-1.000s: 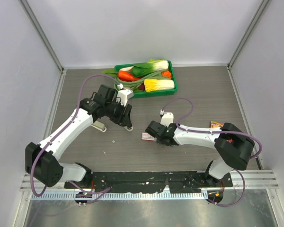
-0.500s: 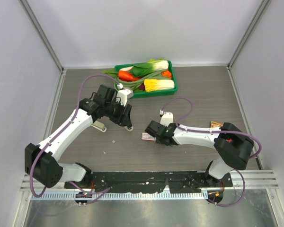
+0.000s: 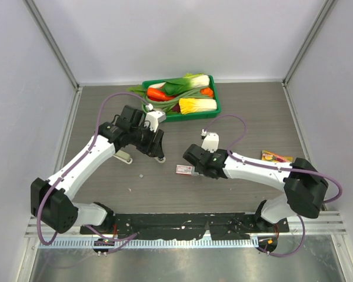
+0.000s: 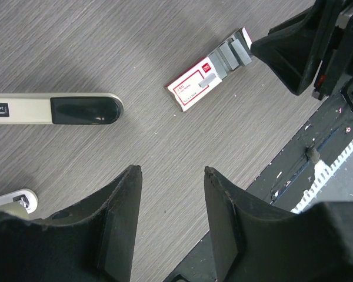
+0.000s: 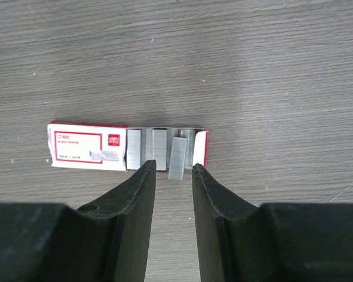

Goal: Unload the staples from the stapler

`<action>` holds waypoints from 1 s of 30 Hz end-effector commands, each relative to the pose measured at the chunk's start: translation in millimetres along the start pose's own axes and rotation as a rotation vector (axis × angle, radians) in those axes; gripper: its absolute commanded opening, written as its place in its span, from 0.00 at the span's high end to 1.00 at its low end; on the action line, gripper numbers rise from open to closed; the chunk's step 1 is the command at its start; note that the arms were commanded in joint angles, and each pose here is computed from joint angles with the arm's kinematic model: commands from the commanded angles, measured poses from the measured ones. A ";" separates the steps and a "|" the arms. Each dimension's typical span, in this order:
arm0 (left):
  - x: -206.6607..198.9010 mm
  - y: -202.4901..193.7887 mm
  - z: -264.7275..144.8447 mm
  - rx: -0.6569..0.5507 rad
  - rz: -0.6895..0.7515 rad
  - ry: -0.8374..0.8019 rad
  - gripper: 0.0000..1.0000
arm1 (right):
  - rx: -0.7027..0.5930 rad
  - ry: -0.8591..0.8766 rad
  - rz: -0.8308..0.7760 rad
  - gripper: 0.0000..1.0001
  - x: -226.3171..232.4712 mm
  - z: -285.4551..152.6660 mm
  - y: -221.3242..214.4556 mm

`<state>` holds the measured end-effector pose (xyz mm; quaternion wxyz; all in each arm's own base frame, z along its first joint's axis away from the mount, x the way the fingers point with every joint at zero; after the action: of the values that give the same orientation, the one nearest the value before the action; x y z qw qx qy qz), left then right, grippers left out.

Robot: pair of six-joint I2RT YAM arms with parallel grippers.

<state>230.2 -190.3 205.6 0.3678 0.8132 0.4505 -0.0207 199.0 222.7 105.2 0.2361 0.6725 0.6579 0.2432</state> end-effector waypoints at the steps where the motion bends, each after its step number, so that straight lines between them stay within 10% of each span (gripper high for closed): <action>1: -8.0 6.9 -8.9 -0.049 0.022 -0.023 0.50 | -0.023 -0.047 -0.007 0.64 -5.2 5.5 8.2; 15: -7.1 6.8 -7.0 -0.041 0.028 -0.022 0.50 | 0.068 0.095 0.017 0.99 2.6 -2.2 -20.5; 30: -6.3 5.0 -7.3 -0.039 0.029 -0.019 0.50 | 0.107 0.107 0.026 0.99 7.7 12.7 -37.6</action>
<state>229.8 -190.1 206.5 0.3689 0.8132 0.4497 -0.0200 170.1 222.5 68.0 0.1560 0.6733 0.6857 0.2284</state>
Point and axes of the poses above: each gripper's point midway between its finger pads, its own z axis out along the fingers, its own x axis along the line the jaws close on, y = z × x, the point moved 4 cm from there along -z, back along the fingers, and after that the axes turned 5 degrees about -z, right-handed, at the moved point
